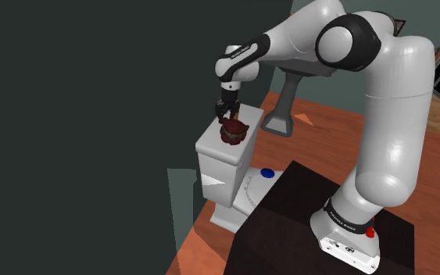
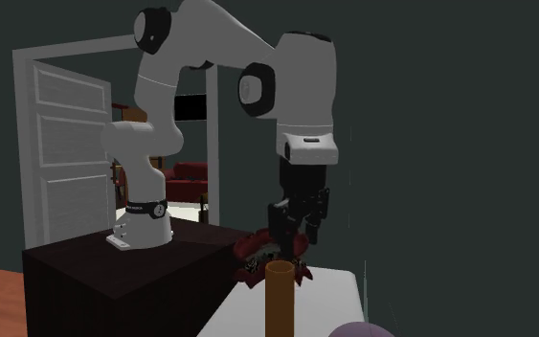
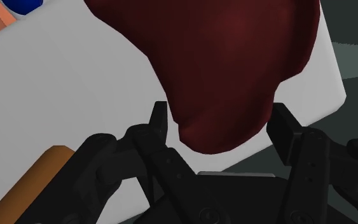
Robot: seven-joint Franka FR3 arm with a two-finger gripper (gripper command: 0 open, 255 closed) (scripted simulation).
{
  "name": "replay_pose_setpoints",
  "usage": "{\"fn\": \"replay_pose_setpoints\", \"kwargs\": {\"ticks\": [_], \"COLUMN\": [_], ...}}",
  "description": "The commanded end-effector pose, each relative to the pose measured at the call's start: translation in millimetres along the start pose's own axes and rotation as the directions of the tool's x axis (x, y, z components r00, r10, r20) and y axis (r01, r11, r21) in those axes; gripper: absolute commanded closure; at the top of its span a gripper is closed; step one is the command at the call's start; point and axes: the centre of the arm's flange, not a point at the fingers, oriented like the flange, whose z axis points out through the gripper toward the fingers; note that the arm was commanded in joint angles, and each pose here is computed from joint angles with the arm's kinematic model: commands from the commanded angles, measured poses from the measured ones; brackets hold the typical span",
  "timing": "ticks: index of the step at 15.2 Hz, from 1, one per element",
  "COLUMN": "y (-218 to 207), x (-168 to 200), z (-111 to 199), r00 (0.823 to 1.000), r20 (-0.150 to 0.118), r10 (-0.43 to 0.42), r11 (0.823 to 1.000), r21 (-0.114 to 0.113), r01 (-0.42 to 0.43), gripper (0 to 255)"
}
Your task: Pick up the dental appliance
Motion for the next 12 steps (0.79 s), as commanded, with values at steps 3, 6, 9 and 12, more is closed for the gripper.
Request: {"fn": "replay_pose_setpoints", "kwargs": {"ticks": [3, 6, 9, 12], "y": [-3, -5, -7, -8], "x": [-3, -5, -7, -8], "z": [-20, -36, -52, -67], "r00": [1.0, 1.0, 1.0, 1.0], "r20": [0.0, 0.0, 0.0, 0.0], "r10": [0.0, 0.0, 0.0, 0.0], "r11": [1.0, 1.0, 1.0, 1.0], "r21": [0.0, 0.0, 0.0, 0.0], "r01": [0.0, 0.0, 0.0, 0.0], "gripper": [255, 255, 255, 255]}}
